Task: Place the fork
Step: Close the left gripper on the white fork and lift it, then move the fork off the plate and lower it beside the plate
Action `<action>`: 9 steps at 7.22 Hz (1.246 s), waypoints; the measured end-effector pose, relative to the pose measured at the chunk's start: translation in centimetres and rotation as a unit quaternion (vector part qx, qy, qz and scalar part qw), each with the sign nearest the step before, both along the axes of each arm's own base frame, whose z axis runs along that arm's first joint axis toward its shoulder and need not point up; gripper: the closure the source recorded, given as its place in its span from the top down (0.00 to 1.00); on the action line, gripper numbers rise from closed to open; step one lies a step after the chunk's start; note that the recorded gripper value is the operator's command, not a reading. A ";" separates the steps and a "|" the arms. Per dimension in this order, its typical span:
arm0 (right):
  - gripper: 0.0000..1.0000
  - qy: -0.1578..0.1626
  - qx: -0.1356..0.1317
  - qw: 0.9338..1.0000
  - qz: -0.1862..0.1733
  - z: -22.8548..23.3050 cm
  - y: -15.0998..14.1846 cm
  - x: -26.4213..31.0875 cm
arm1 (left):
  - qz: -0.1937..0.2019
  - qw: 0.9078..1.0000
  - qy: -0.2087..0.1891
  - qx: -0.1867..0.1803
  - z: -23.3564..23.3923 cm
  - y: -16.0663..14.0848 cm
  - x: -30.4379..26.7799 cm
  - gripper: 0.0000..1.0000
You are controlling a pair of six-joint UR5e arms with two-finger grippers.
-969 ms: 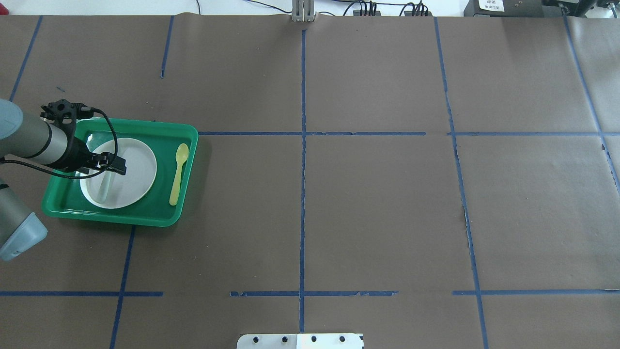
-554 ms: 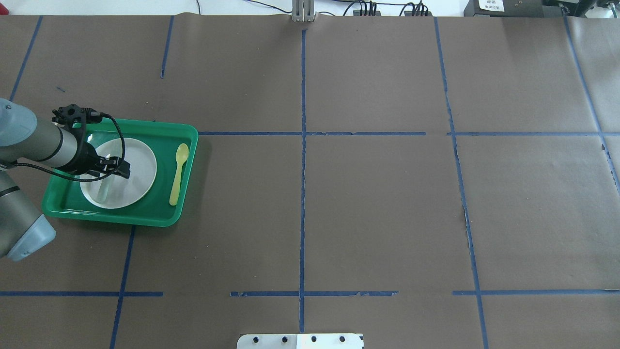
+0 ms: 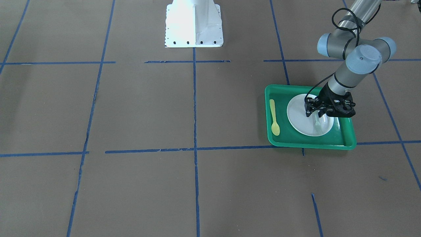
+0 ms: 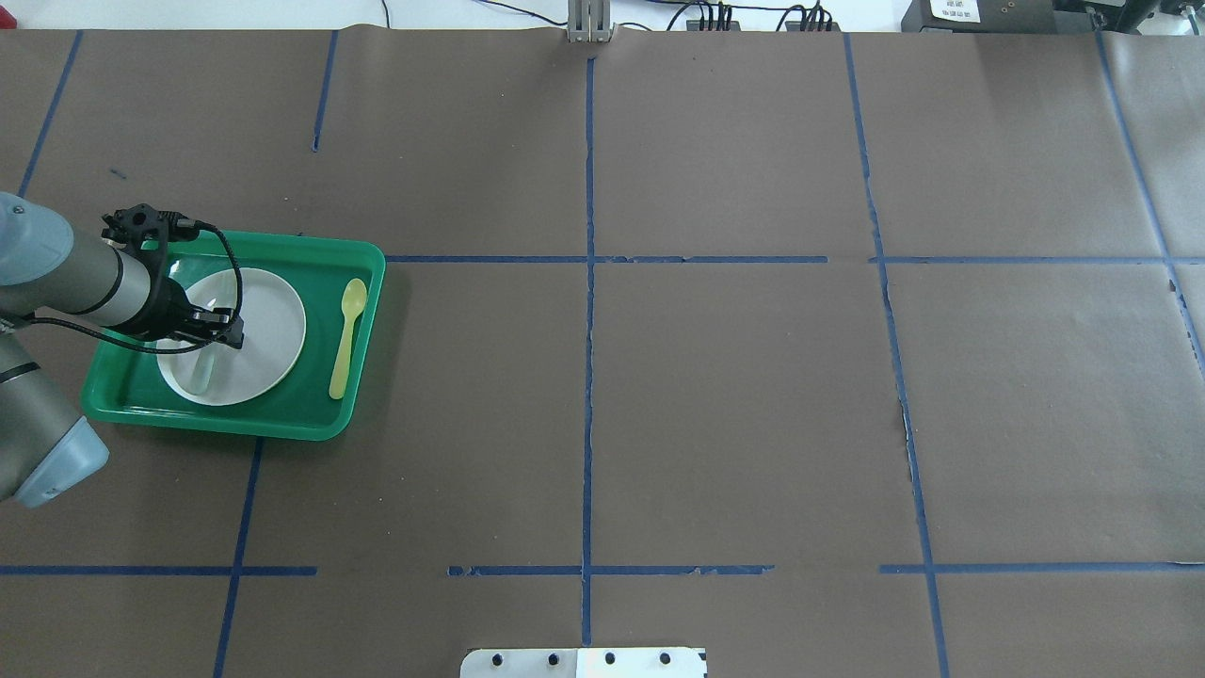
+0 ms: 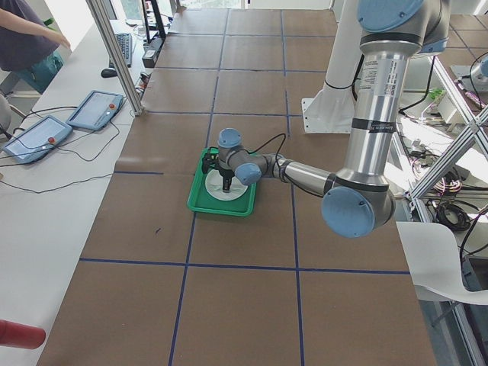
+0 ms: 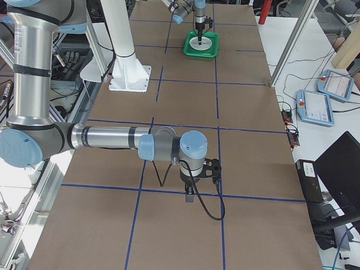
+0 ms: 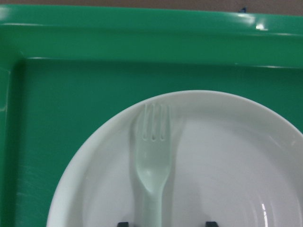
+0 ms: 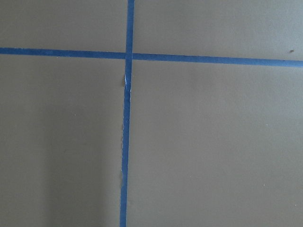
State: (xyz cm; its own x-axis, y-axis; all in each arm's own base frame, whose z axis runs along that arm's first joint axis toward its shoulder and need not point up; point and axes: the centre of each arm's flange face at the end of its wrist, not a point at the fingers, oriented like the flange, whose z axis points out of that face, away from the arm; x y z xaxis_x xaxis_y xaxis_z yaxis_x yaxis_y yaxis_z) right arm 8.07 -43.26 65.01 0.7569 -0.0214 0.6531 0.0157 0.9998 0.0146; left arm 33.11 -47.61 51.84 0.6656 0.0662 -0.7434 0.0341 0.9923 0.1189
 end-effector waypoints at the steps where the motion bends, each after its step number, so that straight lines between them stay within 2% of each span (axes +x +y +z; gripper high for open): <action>1: 1.00 0.000 0.000 1.000 0.000 0.0 0.0 0.0 | -0.001 1.000 0.001 0.001 -0.2 0.0 -0.1 0.00; 4: 1.00 0.000 0.000 1.000 0.000 0.0 0.0 0.0 | -0.003 1.000 0.010 0.005 -1.2 0.2 -0.7 0.00; 6: 1.00 0.000 0.000 1.000 0.000 0.0 0.0 0.0 | -0.002 1.000 0.019 0.017 -2.4 1.7 -2.6 0.00; 9: 1.00 0.000 0.000 1.000 0.000 0.0 0.0 0.0 | 0.004 0.999 -0.001 0.039 -0.3 1.3 -5.7 0.00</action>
State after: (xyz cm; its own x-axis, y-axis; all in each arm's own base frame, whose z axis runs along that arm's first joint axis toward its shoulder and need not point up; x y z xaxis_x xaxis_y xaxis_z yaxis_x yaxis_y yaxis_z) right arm 8.07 -43.26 65.05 0.7569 -0.0207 0.6532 0.0155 0.9998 0.0137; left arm 27.41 -46.35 51.59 0.6664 0.1294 -0.7343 0.0264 0.9801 0.1967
